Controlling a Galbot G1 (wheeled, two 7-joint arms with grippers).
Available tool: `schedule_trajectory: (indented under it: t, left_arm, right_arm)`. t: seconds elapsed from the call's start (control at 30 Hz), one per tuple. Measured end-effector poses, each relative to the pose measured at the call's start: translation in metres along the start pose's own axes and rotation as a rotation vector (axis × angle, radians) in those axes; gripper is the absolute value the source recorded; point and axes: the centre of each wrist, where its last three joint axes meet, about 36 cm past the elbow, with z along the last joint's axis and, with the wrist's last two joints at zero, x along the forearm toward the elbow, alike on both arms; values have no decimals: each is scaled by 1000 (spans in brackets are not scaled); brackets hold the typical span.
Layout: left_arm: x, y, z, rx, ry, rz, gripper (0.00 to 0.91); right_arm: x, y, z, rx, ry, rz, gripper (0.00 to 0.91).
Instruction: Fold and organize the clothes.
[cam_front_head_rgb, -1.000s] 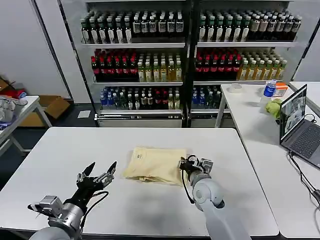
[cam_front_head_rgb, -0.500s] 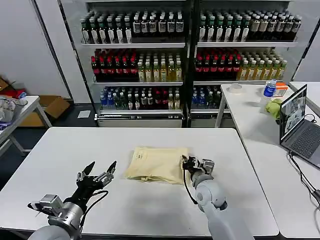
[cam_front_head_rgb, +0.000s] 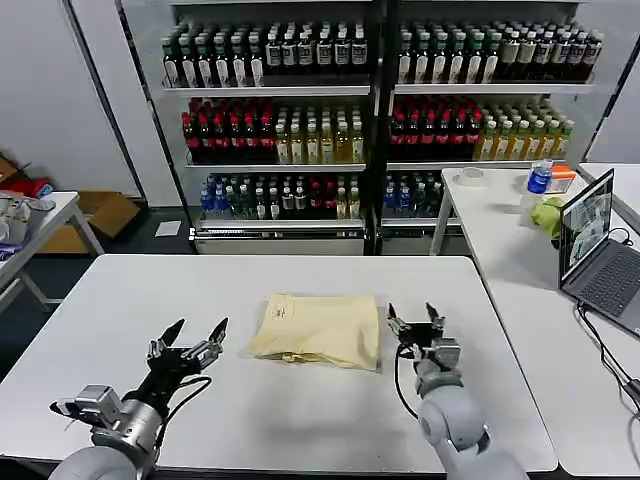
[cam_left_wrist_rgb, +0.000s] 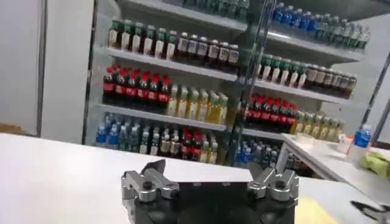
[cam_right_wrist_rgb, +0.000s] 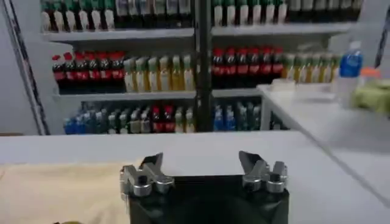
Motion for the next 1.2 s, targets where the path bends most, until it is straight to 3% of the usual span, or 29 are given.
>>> schedule_trajectory:
  t: [0.67,1.2]
  left_arm:
    - [-4,7,0,-68,-18,-29,907]
    - [-2,8,1,-109,-4,-34,907]
  right_arm:
    - [100,-23,-17,11,-69,100,907]
    - [128,-27,-23,45,-81,114,907]
